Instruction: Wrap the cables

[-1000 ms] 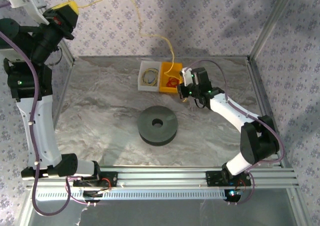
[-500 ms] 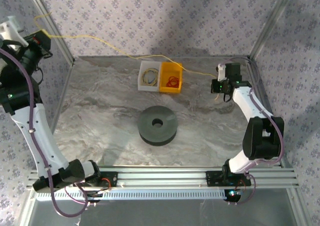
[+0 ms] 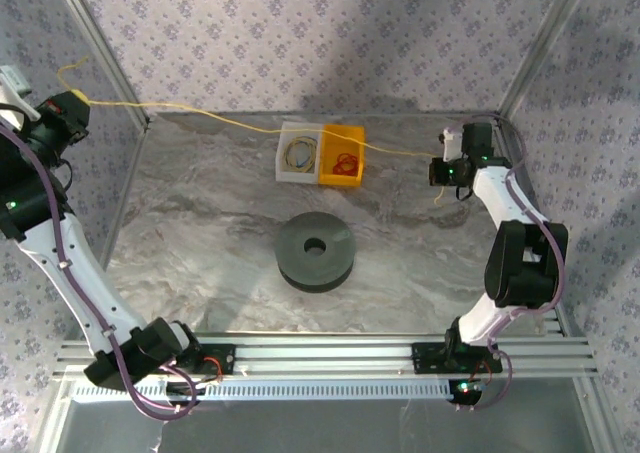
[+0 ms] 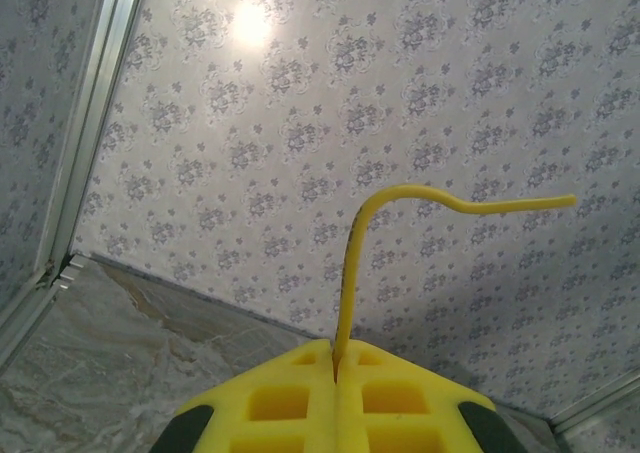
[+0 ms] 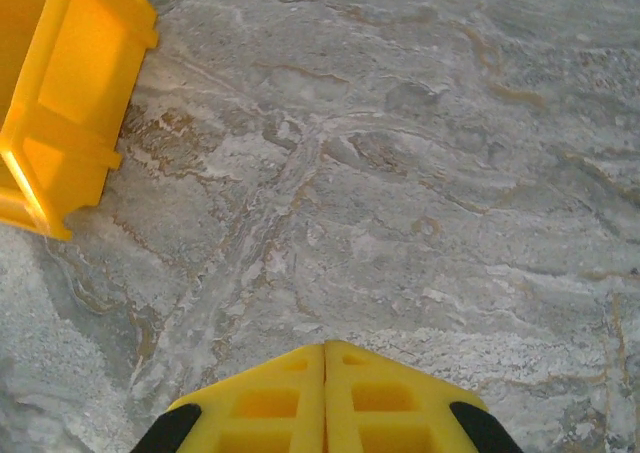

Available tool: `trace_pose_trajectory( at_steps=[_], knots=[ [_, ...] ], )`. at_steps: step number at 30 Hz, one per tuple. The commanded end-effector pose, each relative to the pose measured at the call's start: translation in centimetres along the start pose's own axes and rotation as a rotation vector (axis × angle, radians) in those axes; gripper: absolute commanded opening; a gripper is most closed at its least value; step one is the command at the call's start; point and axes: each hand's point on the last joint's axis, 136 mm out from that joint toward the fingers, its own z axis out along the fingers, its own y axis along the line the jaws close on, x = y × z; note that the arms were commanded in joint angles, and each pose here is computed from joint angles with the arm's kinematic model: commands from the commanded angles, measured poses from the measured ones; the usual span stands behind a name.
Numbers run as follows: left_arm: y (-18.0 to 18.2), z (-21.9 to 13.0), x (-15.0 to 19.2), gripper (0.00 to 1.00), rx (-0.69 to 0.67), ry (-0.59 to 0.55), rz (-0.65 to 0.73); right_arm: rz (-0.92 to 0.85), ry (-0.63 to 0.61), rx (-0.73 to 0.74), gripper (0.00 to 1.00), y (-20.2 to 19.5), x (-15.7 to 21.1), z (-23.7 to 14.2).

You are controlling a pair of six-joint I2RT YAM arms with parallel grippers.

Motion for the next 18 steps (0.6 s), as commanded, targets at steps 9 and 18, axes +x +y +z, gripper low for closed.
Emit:
trace_pose_trajectory(
  at_steps=[9, 18],
  knots=[
    [-6.4, 3.5, 10.2, 0.00, 0.169, 0.161, 0.221, -0.208, 0.149, 0.414, 0.00, -2.6, 2.1, 1.6],
    [-6.2, 5.4, 13.2, 0.00, 0.135, 0.184, 0.193, -0.168, 0.114, 0.379, 0.71, -1.6, 0.6, -0.7]
  ],
)
